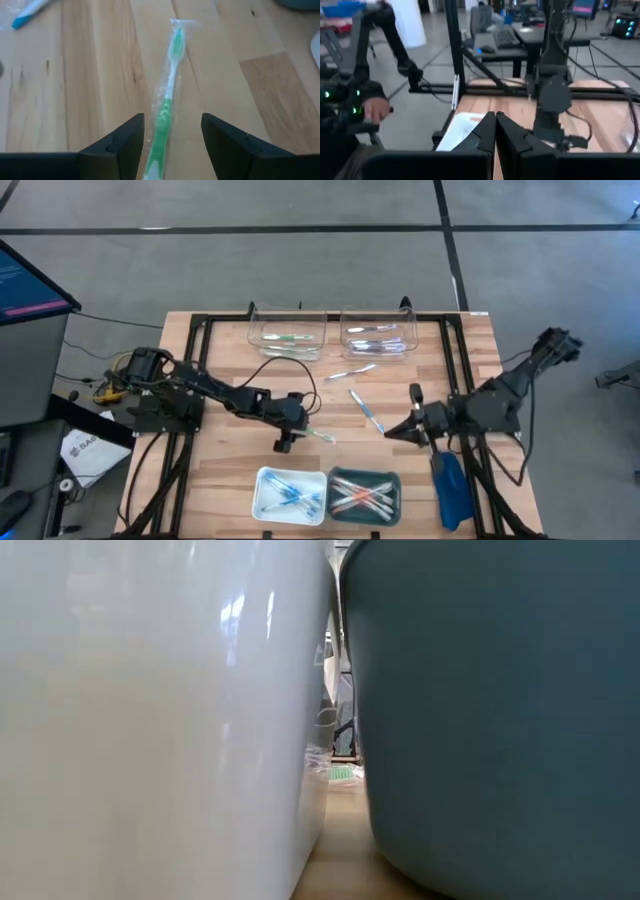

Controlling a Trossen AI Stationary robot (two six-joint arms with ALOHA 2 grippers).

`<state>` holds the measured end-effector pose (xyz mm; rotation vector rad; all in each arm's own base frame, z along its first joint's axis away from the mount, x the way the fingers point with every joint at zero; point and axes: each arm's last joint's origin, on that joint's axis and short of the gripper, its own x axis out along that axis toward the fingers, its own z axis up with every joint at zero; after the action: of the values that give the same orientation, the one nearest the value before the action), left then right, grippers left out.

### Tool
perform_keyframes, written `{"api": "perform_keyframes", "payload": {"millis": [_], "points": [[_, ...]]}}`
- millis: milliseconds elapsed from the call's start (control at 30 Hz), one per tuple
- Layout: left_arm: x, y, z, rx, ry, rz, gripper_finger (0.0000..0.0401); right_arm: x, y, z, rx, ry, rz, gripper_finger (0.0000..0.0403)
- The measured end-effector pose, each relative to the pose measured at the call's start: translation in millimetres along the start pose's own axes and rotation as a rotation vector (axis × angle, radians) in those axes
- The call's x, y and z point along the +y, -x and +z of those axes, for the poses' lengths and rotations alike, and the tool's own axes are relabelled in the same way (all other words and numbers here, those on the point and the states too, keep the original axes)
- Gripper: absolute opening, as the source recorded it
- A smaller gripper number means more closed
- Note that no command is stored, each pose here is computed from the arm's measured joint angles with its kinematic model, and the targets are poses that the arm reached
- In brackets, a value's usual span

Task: Pick & Place Toothbrushes
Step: Put the green toothbrush into the left transparent bin

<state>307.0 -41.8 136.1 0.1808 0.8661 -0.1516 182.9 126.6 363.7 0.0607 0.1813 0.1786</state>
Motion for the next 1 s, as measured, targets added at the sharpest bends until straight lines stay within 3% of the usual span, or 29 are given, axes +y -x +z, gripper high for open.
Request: {"api": "perform_keyframes", "payload": {"millis": [200, 700, 833, 1000], "points": [[1, 0, -2, 0.020, -0.006, 0.008, 0.0198, -15, -7, 3, -0.036, -0.011, -0.070, 0.0005], [3, -27, -21, 0.128, 0.046, -0.018, 0.0197, -9, -35, -2, -0.066, 0.003, -0.082, 0.0005], [3, -24, -20, 0.128, 0.096, -0.009, 0.0162, -10, -37, -3, -0.057, 0.006, -0.091, 0.0005], [3, -18, -19, 0.142, 0.138, -0.007, 0.0057, -15, -38, -2, -0.061, 0.001, -0.110, 0.0005]]}}
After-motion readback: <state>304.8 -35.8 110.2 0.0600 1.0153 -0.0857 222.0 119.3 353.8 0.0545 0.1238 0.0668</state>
